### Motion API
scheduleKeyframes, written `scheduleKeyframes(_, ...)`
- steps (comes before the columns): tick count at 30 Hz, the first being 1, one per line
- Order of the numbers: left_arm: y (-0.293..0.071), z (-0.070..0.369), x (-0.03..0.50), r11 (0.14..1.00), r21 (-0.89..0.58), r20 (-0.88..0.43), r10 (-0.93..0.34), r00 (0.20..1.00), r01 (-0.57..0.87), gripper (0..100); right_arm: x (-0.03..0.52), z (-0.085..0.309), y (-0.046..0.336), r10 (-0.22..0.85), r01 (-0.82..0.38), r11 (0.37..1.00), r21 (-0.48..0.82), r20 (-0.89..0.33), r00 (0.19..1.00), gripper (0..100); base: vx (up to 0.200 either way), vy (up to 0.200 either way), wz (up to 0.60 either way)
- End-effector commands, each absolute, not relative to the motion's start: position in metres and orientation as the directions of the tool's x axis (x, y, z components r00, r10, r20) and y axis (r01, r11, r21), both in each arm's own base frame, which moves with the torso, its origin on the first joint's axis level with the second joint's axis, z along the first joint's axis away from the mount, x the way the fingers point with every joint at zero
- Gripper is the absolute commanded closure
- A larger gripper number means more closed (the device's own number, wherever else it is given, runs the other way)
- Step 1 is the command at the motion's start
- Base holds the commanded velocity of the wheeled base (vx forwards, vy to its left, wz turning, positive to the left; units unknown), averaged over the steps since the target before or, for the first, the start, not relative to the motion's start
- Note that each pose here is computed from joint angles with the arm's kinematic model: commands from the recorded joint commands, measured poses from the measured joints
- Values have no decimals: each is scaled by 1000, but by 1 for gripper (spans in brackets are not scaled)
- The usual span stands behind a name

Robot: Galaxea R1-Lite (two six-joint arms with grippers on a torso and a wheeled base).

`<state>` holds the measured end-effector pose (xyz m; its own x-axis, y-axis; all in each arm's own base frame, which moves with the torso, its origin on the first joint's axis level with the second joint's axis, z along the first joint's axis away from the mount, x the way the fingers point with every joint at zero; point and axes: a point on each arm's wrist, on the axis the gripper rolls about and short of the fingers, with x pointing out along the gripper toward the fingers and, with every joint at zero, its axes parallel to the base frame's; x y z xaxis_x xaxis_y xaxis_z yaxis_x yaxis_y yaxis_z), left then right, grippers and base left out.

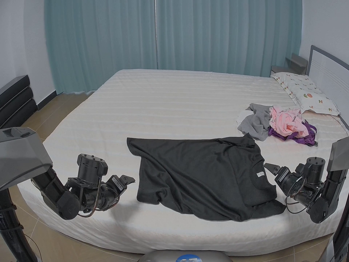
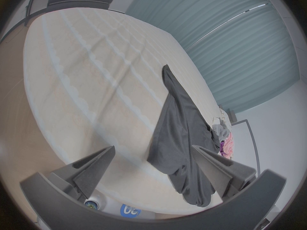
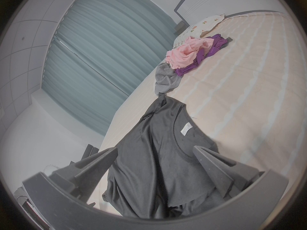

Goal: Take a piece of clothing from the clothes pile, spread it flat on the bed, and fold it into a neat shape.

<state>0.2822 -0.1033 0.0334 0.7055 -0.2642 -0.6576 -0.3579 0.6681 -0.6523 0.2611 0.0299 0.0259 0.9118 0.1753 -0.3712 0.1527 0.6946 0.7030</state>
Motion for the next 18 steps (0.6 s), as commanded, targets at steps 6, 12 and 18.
scheduleKeyframes(6, -109, 31, 276, 686, -639, -669, -274, 691, -347, 0, 262, 26, 30, 174, 148, 694, 705, -363, 915, 0, 0, -133, 0)
scheduleKeyframes(12, -115, 25, 271, 705, -621, -686, -279, 672, -342, 0, 262, 25, 30, 176, 150, 694, 704, -367, 913, 0, 0, 0, 0)
scheduleKeyframes(18, -122, 11, 272, 724, -591, -718, -271, 641, -355, 0, 262, 24, 30, 177, 151, 694, 704, -370, 912, 0, 0, 0, 0)
